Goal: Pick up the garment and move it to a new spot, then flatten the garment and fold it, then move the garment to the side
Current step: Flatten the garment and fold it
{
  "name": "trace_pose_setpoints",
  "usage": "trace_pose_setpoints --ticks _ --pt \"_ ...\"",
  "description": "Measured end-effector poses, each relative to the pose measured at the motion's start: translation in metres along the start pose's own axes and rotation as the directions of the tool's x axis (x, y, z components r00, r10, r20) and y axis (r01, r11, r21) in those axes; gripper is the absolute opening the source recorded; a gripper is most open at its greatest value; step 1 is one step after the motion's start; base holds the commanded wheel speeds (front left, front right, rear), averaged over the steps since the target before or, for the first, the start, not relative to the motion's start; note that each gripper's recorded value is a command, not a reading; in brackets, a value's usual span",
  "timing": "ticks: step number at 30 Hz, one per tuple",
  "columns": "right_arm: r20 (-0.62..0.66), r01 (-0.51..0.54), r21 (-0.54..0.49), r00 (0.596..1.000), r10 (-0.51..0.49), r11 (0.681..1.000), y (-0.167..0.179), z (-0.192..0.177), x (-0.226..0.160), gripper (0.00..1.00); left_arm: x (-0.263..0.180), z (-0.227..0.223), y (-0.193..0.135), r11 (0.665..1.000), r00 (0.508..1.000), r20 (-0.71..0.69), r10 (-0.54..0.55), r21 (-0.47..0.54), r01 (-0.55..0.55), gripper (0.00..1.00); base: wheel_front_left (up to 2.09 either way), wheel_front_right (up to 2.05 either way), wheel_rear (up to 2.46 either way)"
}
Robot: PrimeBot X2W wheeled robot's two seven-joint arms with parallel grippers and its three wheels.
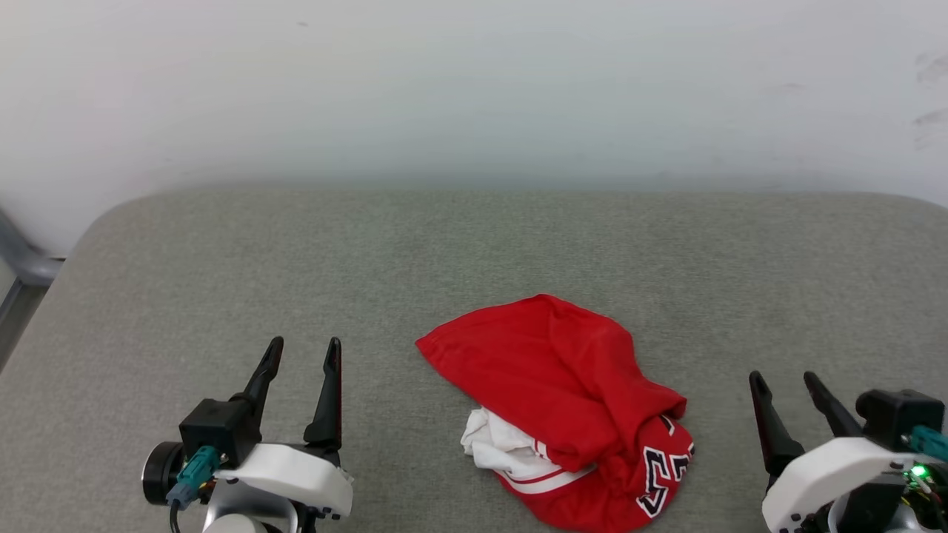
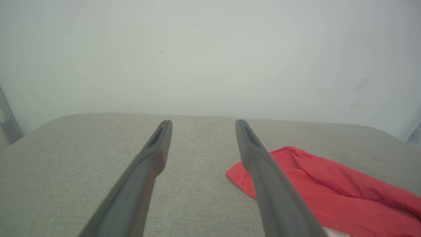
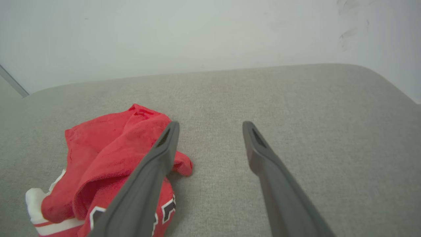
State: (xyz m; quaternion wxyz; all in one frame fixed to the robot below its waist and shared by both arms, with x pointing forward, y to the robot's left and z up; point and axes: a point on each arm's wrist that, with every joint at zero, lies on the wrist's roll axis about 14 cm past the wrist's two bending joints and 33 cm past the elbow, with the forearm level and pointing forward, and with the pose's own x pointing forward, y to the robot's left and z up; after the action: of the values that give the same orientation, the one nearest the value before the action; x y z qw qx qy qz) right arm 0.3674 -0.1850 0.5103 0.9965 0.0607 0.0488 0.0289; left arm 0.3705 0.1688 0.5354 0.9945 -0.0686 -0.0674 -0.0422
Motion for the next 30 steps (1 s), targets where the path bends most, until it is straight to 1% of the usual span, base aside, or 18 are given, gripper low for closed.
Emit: trace_pose_setpoints --ticks 3,6,9,12,14,16,20,22,24,25,26,27,29,30 --pt "-0.123 -0.006 0.027 0.992 0.009 1.0 0.0 -0.022 0.012 1.0 0.002 0.006 0.001 1.0 1.0 0.021 0.003 0.001 -0.003 1.0 0.0 0.0 0.0" --pt "-0.259 -0.026 0.034 0.965 0.034 0.999 0.0 -0.04 0.028 1.0 0.006 0.009 0.001 1.0 0.999 0.035 0.006 -0.004 -0.006 1.0 0.0 0.0 0.0" --pt "-0.379 -0.066 0.023 0.923 0.07 0.998 0.003 -0.054 0.046 1.0 0.012 0.012 0.003 1.0 0.999 0.049 0.013 -0.005 -0.012 1.0 0.0 0.0 0.0" --pt "-0.486 -0.128 0.014 0.866 0.119 0.992 0.016 -0.067 0.061 1.0 0.015 0.009 0.008 0.999 0.999 0.044 0.032 -0.01 -0.031 1.0 0.0 0.0 0.0" --pt "-0.56 -0.171 0.0 0.816 0.142 0.985 0.024 -0.078 0.068 1.0 0.016 0.006 0.012 0.999 0.998 0.038 0.045 -0.01 -0.045 1.0 0.0 0.0 0.0" --pt "-0.636 -0.213 -0.003 0.755 0.163 0.977 0.032 -0.094 0.071 1.0 0.017 0.003 0.017 0.998 0.998 0.029 0.057 -0.012 -0.057 1.0 0.0 0.0 0.0" --pt "-0.764 -0.275 0.01 0.618 0.185 0.961 0.045 -0.125 0.067 1.0 0.02 -0.004 0.023 0.997 0.997 0.016 0.077 -0.013 -0.077 1.0 0.0 0.0 0.0" --pt "-0.822 -0.292 0.01 0.542 0.174 0.956 0.045 -0.14 0.061 1.0 0.021 -0.007 0.027 0.996 0.996 0.006 0.086 -0.014 -0.086 1.0 0.0 0.0 0.0" --pt "-0.862 -0.303 0.012 0.479 0.164 0.953 0.044 -0.149 0.056 1.0 0.021 -0.009 0.028 0.996 0.996 0.004 0.092 -0.013 -0.092 1.0 0.0 0.0 0.0" --pt "-0.877 -0.308 0.013 0.454 0.158 0.951 0.043 -0.152 0.054 0.6 0.021 -0.009 0.03 0.995 0.995 0.003 0.097 -0.011 -0.097 1.0 0.0 0.0 0.0" --pt "-0.886 -0.308 0.026 0.433 0.164 0.951 0.045 -0.154 0.052 0.08 0.021 -0.01 0.032 0.995 0.995 0.001 0.102 -0.01 -0.102 1.0 0.0 0.0 0.0" --pt "-0.893 -0.315 0.024 0.42 0.162 0.949 0.045 -0.156 0.05 0.0 0.021 -0.01 0.033 0.994 0.995 0.001 0.105 -0.008 -0.105 1.0 0.0 0.0 0.0" --pt "-0.904 -0.322 0.03 0.394 0.163 0.946 0.046 -0.157 0.047 0.0 0.021 -0.01 0.035 0.994 0.994 0.001 0.112 -0.006 -0.112 1.0 0.0 0.0 0.0" --pt "-0.904 -0.328 0.03 0.395 0.166 0.944 0.047 -0.156 0.047 0.0 0.021 -0.01 0.035 0.994 0.994 0.003 0.111 -0.006 -0.111 1.0 0.0 0.0 0.0"
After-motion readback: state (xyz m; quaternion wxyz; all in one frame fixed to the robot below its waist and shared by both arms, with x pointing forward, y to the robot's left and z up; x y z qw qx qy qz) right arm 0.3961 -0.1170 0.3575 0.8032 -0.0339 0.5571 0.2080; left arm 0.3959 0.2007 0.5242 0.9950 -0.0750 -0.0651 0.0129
